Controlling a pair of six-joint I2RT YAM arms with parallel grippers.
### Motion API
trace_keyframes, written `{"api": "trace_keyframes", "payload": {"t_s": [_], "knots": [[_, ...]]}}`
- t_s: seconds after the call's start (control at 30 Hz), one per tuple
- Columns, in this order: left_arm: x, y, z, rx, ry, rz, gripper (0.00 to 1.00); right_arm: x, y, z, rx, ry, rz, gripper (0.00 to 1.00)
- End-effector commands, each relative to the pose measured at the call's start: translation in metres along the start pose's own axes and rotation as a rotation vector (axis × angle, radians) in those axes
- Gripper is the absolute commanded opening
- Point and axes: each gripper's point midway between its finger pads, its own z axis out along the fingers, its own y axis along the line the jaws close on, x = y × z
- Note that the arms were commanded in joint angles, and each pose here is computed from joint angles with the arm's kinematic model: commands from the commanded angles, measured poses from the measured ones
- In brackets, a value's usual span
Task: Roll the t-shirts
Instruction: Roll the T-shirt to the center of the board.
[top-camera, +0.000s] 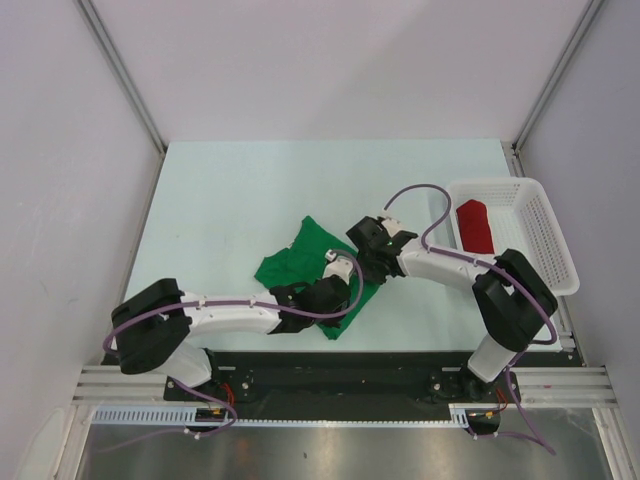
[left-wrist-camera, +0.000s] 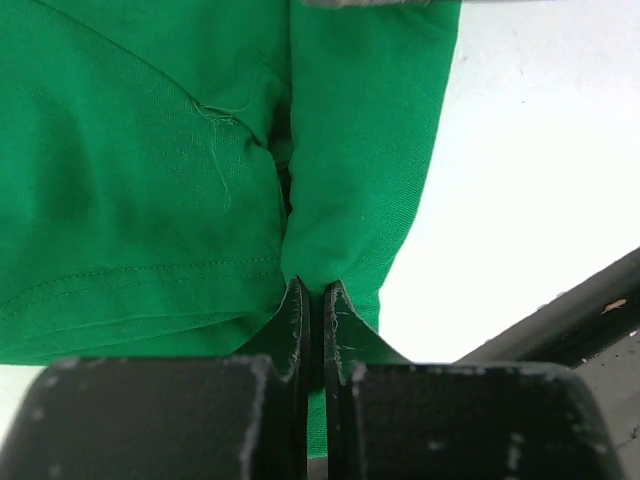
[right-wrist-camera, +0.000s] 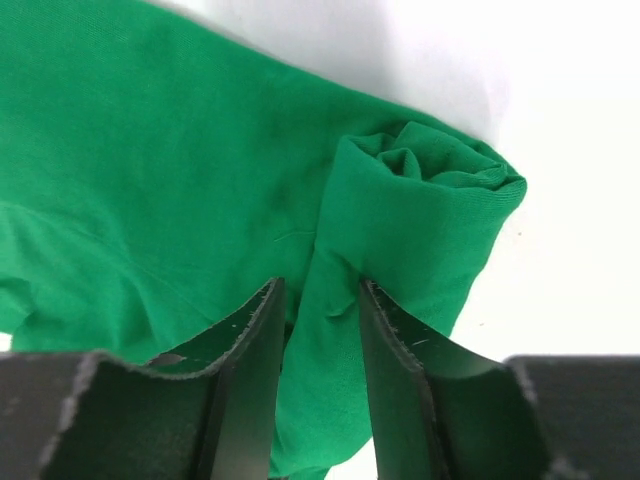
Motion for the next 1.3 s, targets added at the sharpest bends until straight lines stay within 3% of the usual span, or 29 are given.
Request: {"api": "trace_keyframes", "payload": {"t_s": [0.0,0.17,0.4,0.67,0.83,0.93,1.07,1.27], "knots": [[-0.003,0.003,0.002,-0.019,-0.009,-0.037,0.00,-0.029,0.015,-0.025,-0.076,-0.060,0.031,0.41],[0.002,0.009,0.004,0.008,0.008,-0.100,0.00,-0.051,0.015,-0.051,-0.119,-0.130,0.050,0.48],[0.007,0.016,0.008,0.084,0.039,-0.206,0.00,-0.063,0.004,-0.070,-0.122,-0.175,0.061,0.49],[0.009,0.024,0.014,0.167,0.090,-0.304,0.00,-0.037,-0.001,-0.070,-0.165,-0.161,0.018,0.29],[0.015,0.026,0.019,0.196,0.127,-0.329,0.00,-0.009,-0.003,-0.054,-0.149,-0.113,-0.037,0.23],[0.018,0.029,0.020,0.201,0.140,-0.347,0.00,-0.001,-0.003,-0.051,-0.147,-0.108,-0.048,0.24],[0.021,0.034,0.022,0.197,0.156,-0.355,0.00,0.007,-0.005,-0.046,-0.130,-0.102,-0.062,0.32],[0.018,0.035,0.021,0.201,0.151,-0.357,0.00,0.012,-0.002,-0.040,-0.133,-0.090,-0.060,0.33]]}}
